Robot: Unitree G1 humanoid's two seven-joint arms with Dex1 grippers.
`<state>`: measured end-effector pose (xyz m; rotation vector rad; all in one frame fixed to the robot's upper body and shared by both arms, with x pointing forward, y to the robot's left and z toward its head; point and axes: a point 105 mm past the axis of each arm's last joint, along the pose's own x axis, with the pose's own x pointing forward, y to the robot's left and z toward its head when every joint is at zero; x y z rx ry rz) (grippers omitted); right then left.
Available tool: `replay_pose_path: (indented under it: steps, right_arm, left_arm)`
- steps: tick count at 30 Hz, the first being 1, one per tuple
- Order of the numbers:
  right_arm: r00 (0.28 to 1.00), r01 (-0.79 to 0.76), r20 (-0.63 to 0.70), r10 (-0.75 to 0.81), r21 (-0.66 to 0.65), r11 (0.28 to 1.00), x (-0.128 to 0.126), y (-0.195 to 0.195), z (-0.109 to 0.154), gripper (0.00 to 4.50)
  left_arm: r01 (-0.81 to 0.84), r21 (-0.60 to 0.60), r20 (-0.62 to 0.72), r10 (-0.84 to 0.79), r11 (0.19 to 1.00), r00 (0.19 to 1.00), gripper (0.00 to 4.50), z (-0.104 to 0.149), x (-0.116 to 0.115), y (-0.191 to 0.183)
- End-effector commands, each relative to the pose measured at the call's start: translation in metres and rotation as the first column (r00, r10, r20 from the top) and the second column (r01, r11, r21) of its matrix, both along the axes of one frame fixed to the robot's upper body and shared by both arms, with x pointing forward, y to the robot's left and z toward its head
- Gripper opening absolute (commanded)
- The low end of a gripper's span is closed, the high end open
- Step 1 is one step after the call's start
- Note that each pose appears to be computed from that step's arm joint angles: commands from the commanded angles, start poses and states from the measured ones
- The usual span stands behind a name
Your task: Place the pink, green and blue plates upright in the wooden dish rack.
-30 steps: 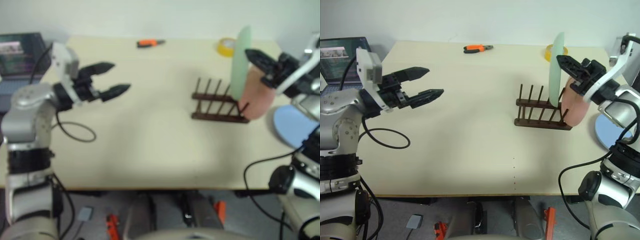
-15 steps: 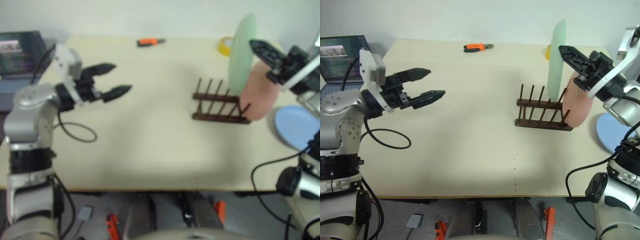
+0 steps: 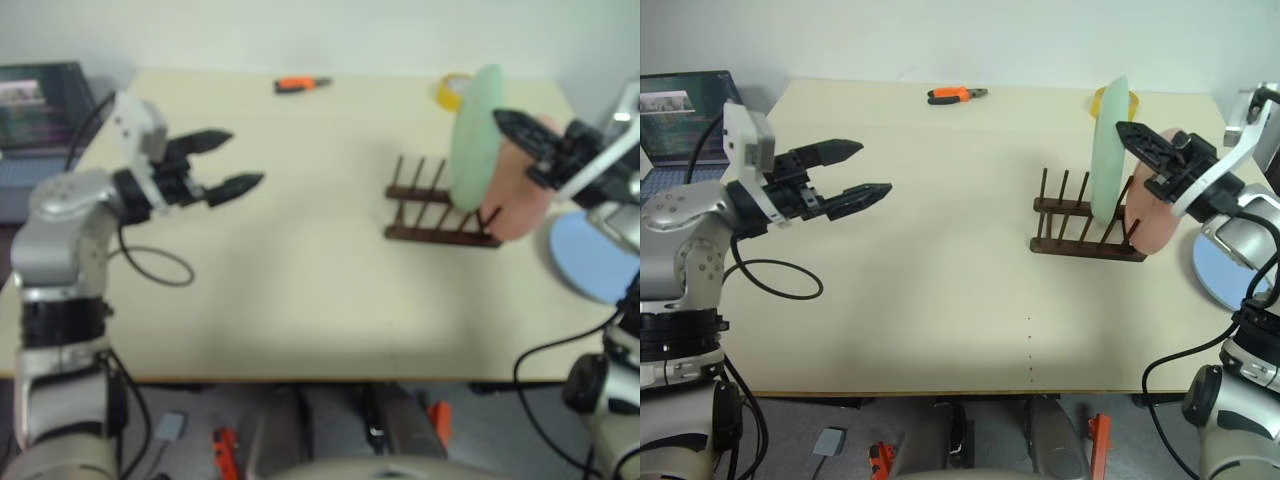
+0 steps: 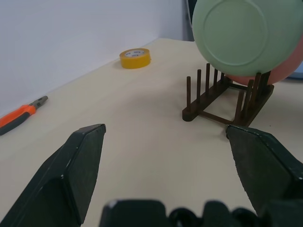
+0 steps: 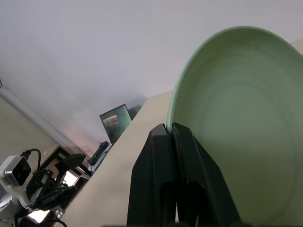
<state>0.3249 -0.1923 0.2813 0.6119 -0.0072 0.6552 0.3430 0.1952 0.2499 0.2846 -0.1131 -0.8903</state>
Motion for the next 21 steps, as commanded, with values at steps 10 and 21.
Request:
replay_pose_path:
  steps: [10, 21]
  right_arm:
    - [0.998, 0.050, 0.031, -0.048, -0.054, 0.997, -0.003, -0.016, -0.003, 0.00]
    - [0.999, 0.034, 0.029, -0.031, -0.094, 0.995, -0.003, -0.011, -0.008, 1.28]
  left_arm:
    - [-0.005, 0.015, 0.032, 0.004, 1.000, 0.999, 4.47, 0.005, 0.000, -0.001]
    - [-0.011, 0.016, 0.028, 0.010, 1.000, 1.000, 4.50, 0.003, 0.001, 0.000]
